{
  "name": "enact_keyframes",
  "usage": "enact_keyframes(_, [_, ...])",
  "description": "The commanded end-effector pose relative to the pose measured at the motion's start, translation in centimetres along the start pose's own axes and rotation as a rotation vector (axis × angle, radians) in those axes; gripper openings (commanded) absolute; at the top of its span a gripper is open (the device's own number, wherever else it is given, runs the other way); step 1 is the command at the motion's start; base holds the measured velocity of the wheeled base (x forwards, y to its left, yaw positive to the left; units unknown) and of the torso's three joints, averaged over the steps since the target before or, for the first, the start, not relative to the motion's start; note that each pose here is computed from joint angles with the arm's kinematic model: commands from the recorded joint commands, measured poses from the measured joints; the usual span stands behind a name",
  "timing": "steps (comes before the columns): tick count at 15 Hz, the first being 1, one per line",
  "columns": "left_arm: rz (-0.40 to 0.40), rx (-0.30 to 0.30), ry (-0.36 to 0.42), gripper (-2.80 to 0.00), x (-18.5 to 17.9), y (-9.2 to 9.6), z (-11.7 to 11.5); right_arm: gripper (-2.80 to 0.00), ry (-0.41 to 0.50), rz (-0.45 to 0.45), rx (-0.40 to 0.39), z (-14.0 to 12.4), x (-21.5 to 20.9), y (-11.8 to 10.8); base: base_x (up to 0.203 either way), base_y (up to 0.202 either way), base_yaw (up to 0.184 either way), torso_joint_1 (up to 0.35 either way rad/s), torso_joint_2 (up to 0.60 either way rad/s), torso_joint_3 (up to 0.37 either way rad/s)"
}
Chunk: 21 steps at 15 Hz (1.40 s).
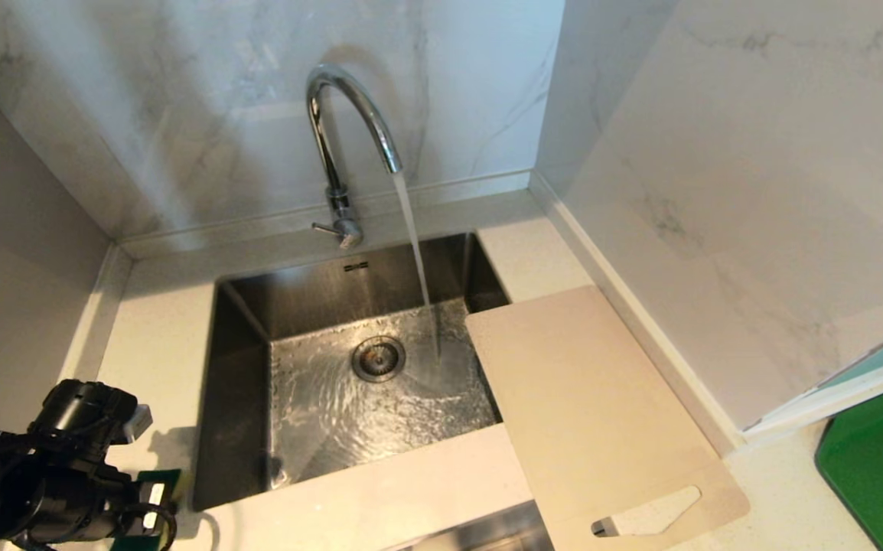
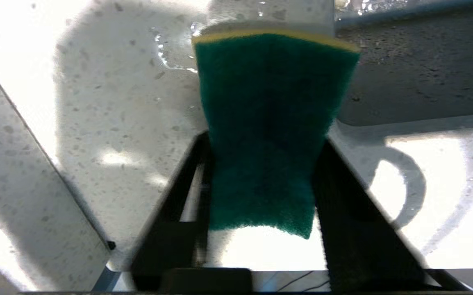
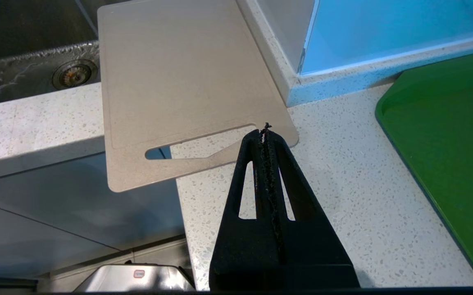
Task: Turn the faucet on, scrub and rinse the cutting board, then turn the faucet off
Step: Pick up the cleaning cloth, then pick up the cutting board
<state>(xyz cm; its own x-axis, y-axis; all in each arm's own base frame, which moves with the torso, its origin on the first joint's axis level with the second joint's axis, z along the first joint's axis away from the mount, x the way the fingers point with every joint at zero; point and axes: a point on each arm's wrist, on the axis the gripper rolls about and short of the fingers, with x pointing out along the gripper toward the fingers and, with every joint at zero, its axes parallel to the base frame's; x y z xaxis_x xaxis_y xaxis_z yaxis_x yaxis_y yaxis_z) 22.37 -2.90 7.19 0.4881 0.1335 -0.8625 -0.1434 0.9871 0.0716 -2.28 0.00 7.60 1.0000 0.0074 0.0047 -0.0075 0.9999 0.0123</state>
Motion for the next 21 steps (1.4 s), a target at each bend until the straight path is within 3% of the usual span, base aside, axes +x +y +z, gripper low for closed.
enact_keyframes(1, [0.001, -0.006, -0.006, -2.8, 0.0, 0.1, 0.1, -2.8, -0.001, 0.0, 0.0, 0.0, 0.0, 0.0, 0.0, 0.0, 0.0, 0.0, 0.0, 0.0])
enact_keyframes(6, [-0.016, -0.017, -0.051, -2.8, -1.0, 0.1, 0.6, -2.8, 0.0, 0.0, 0.0, 0.0, 0.0, 0.0, 0.0, 0.0, 0.0, 0.0, 0.0, 0.0])
enact_keyframes(10, [-0.064, -0.038, -0.179, -2.8, -4.6, 0.7, 1.3, -2.8, -0.001, 0.0, 0.0, 0.0, 0.0, 0.0, 0.0, 0.0, 0.0, 0.0, 0.0, 0.0])
enact_keyframes(13, [-0.093, -0.047, -0.229, -2.8, -8.5, 1.5, 1.1, -2.8, 0.0, 0.0, 0.0, 0.0, 0.0, 0.0, 0.0, 0.0, 0.0, 0.0, 0.0, 0.0])
enact_keyframes(17, [-0.177, -0.053, -0.267, -2.8, -14.3, 3.1, -1.4, -2.8, 0.0, 0.0, 0.0, 0.0, 0.0, 0.0, 0.0, 0.0, 0.0, 0.0, 0.0, 0.0])
enact_keyframes(21, [-0.166, -0.083, -0.331, -2.8, -16.0, 4.4, -3.8, -2.8, 0.0, 0.0, 0.0, 0.0, 0.0, 0.0, 0.0, 0.0, 0.0, 0.0, 0.0, 0.0])
